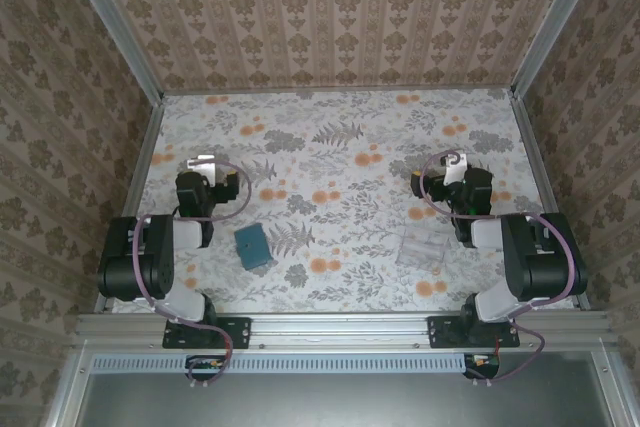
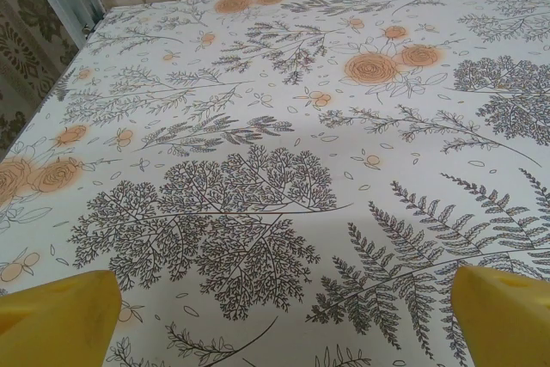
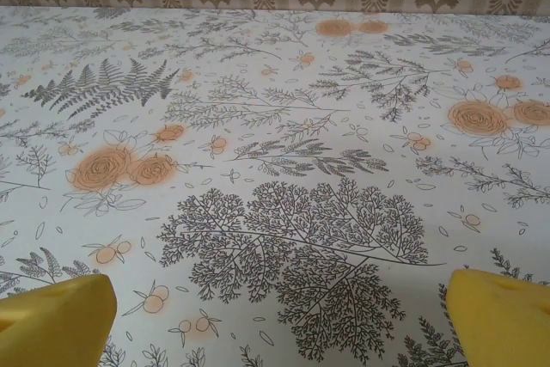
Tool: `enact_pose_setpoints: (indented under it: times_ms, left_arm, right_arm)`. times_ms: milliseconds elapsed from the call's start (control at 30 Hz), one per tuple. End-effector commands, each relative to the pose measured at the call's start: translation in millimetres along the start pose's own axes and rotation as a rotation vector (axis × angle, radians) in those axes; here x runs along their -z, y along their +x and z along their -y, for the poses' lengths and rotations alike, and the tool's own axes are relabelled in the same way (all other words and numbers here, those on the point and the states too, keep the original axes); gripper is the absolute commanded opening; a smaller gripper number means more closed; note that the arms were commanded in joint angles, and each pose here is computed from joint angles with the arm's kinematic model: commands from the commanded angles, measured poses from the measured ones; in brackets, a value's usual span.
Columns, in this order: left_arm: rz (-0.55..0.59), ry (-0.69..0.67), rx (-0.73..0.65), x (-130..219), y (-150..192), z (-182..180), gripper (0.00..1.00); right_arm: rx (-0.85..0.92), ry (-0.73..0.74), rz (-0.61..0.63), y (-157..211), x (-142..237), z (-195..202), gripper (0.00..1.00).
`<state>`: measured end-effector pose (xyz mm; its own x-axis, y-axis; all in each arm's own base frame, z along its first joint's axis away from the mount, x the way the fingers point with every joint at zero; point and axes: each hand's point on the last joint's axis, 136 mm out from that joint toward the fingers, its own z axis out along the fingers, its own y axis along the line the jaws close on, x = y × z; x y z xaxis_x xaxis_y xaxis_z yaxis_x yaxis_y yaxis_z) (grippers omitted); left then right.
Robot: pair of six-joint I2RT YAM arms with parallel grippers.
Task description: Take the credit cards out of the card holder
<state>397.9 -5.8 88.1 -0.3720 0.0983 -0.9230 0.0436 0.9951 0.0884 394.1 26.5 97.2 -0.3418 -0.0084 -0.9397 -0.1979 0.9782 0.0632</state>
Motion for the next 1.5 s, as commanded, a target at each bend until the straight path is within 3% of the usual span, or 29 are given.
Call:
enact_pose_setpoints:
  times_ms: [0,1467]
  left_arm:
    - [0.026,0.010,-0.012,0.2,-6.3,0.9,1.00]
    - [0.027,0.009,-0.011,0.3,-6.3,0.4,1.00]
  right_arm:
    - [0.005,-0.020,0.021,-3.0,1.5,-3.3,1.00]
    - [0.001,-0.014,0.025,-3.3,2.4,-2.0,1.00]
